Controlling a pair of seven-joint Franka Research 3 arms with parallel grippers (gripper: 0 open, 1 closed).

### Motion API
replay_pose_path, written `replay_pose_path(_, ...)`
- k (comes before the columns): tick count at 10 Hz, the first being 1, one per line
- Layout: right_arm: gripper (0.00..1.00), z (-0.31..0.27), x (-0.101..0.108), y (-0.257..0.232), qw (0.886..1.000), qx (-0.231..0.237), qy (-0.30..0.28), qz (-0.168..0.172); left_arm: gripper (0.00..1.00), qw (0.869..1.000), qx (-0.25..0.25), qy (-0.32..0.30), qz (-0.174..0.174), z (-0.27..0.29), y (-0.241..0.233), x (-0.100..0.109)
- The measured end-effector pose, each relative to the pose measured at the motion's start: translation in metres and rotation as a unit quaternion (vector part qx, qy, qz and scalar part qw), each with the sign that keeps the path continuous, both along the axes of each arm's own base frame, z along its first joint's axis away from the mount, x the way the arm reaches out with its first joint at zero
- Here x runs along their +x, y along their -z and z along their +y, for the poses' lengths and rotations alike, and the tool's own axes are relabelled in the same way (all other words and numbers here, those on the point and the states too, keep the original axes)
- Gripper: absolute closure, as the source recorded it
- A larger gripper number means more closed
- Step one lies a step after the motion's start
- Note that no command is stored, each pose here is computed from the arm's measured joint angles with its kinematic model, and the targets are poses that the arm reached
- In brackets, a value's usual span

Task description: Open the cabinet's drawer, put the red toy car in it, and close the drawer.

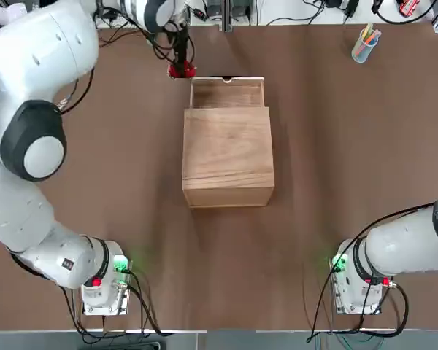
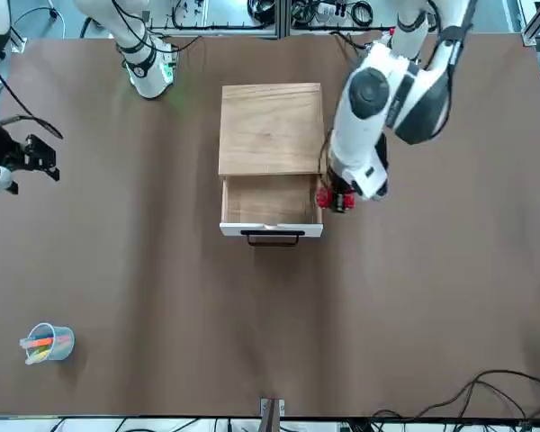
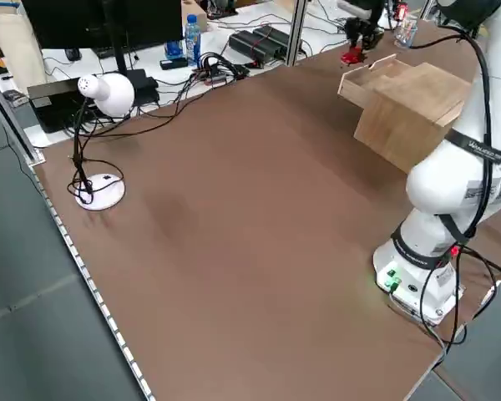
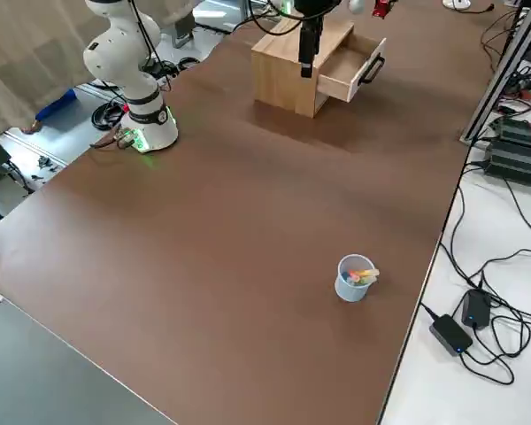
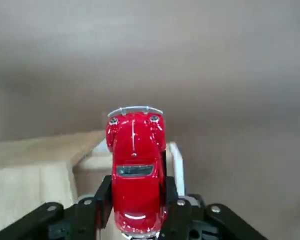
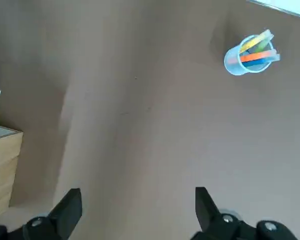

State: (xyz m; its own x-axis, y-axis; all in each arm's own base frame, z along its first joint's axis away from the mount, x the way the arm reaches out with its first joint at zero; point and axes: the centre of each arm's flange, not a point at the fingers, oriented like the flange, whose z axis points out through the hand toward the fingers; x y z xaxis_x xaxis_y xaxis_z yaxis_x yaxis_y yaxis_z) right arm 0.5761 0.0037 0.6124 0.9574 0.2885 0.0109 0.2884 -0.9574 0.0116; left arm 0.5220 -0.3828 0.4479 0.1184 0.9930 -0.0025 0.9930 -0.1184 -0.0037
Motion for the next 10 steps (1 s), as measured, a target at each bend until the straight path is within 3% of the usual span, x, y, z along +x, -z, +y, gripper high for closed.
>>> replay_pose_path(4,0.00,0.024,-0.001,0.000,1.000,0.000,-0.020,0.001,0.56,1.000,-0.003,0.007,0.012,-0.064,0.028,-0.014)
replay_pose_path(10,0.00,0.040,0.008,0.030,0.999,-0.002,-0.033,0.029,0.56,0.999,0.001,0.029,0.029,-0.100,0.063,-0.022)
